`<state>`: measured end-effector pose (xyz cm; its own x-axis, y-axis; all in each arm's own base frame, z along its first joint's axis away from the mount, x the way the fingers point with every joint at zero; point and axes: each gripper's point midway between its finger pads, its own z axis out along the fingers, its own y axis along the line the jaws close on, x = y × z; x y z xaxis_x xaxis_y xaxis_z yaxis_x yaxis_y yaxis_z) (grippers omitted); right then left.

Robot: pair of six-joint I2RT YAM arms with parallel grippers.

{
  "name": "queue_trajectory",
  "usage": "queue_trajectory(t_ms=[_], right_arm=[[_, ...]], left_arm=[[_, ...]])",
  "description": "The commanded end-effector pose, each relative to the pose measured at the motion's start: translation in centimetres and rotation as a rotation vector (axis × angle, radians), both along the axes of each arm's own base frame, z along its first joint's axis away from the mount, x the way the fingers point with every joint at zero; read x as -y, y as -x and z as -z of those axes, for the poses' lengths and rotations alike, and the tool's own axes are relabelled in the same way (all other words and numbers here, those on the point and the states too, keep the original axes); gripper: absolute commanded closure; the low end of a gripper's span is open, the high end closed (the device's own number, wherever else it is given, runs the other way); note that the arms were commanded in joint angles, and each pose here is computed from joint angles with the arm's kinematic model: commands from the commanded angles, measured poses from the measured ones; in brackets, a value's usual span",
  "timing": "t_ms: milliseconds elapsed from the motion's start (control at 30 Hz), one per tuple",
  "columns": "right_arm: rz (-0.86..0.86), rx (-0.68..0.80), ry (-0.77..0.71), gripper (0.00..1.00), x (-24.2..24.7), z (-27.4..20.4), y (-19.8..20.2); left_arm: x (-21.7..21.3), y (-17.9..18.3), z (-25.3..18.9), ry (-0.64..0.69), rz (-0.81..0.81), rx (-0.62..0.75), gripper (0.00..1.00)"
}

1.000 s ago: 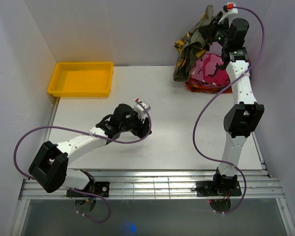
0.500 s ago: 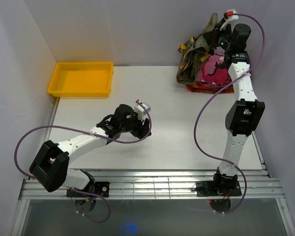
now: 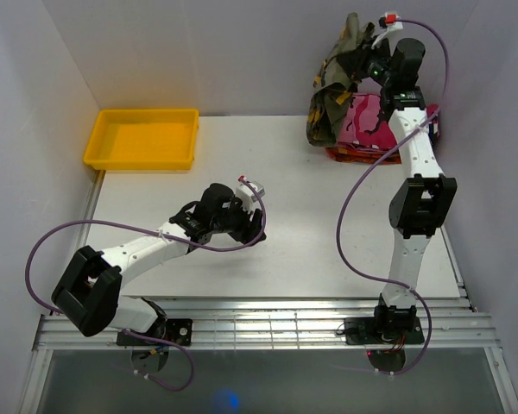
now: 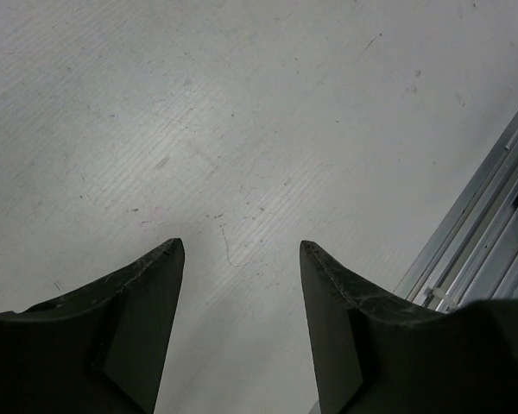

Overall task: Fold and stack the trousers
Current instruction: Neatly place the folded trousers to the corner

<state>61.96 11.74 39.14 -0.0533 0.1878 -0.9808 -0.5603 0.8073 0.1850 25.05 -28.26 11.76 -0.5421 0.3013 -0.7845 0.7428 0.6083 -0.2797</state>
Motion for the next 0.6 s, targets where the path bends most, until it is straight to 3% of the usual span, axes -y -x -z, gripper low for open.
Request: queue_trajectory(t_ms=[0,300,567], right_arm=[[-0.067,0.355,-0.053,0.92,-3.0,-12.5,3.9],[0.006,0.396,0.006,0.92,-1.7,-11.9,2.9],[0.129,0.365,0.170,0.92,4.9,-7.4,-0.4]], left_arm=[[0.2,0.2,-1.0,0.025,0.004,-0.003,0.33],[-0.1,0.5,-0.7,0.015,0.004,-0.004,0.33],[0.0,0.4,-0.7,0.012,0.002,-0.021,0.33]])
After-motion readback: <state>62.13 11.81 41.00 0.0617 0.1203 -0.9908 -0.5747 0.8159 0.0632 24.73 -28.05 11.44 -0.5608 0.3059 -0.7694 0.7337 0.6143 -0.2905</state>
